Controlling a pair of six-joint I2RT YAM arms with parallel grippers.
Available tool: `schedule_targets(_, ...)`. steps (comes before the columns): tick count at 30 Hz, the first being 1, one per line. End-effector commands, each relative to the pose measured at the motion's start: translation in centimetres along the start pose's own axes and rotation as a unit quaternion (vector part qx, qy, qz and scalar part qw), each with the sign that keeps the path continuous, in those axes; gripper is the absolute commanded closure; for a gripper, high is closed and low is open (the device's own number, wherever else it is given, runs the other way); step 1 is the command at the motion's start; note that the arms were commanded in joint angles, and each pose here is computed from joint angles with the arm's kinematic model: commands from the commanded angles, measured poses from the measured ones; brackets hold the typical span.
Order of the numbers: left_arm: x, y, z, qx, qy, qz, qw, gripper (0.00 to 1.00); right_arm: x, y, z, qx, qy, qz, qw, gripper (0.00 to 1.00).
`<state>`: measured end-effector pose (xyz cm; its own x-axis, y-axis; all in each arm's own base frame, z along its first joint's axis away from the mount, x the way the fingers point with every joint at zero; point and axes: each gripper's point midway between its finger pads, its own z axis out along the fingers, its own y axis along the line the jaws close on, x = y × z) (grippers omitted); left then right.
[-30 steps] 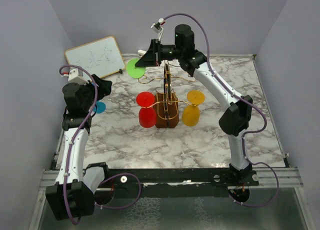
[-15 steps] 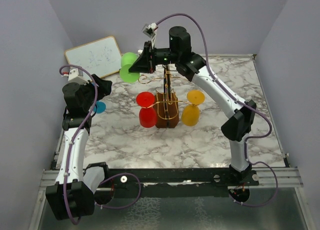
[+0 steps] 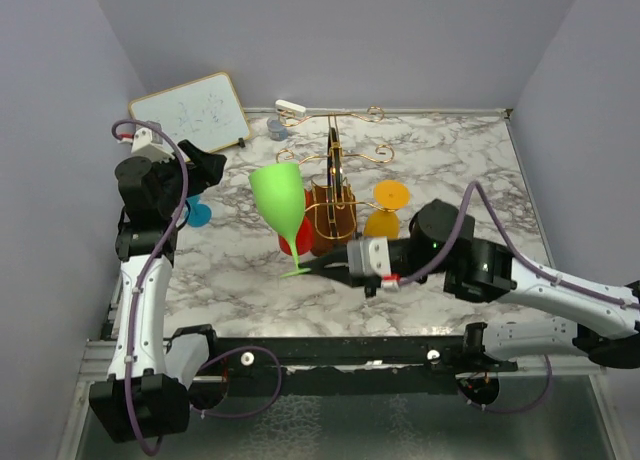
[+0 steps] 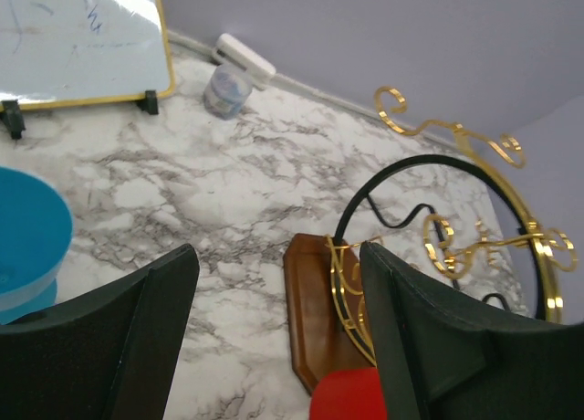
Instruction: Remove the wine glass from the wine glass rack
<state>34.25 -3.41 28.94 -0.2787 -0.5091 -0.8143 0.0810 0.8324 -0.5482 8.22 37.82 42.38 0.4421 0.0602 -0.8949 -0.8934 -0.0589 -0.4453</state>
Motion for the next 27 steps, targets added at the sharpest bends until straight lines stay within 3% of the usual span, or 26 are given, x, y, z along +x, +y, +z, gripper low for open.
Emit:
schedule_targets(1, -3.9, -6.8, -4.3, 0.093, -0.019, 0.021, 0.995, 0.27, 5.0, 2.0, -0.9, 0.041, 0.077, -0.132, 0.987, 0.97)
schedule_targets(5, -3.5, -10.0, -7.5, 0.144, 0.011, 0.022, 0.989, 0.27, 10.3, 5.2, -1.5, 0.041, 0.175, -0.173, 0.968, 0.99)
schedule_targets(12, 1.5, -11.6, -11.0, 0.2, 0.112, -0.011, 0.973, 0.28, 18.8, 9.7, -3.1, 0.039, 0.328, -0.323, 0.887, 0.99)
schedule_targets(16, 2.7, -12.0, -12.2, 0.193, 0.136, 0.0, 0.972, 0.28, 19.6, 11.2, -3.8, 0.043, 0.327, -0.382, 0.864, 0.99)
schedule_targets(21, 5.8, -12.6, -13.0, 0.23, 0.19, -0.002, 0.954, 0.3, 19.7, 11.2, -4.2, 0.067, 0.321, -0.439, 0.836, 0.99)
schedule_targets(27, 9.4, -13.3, -14.9, 0.288, 0.24, 0.012, 0.927, 0.35, 19.4, 11.5, -3.1, 0.068, 0.307, -0.46, 0.83, 0.99)
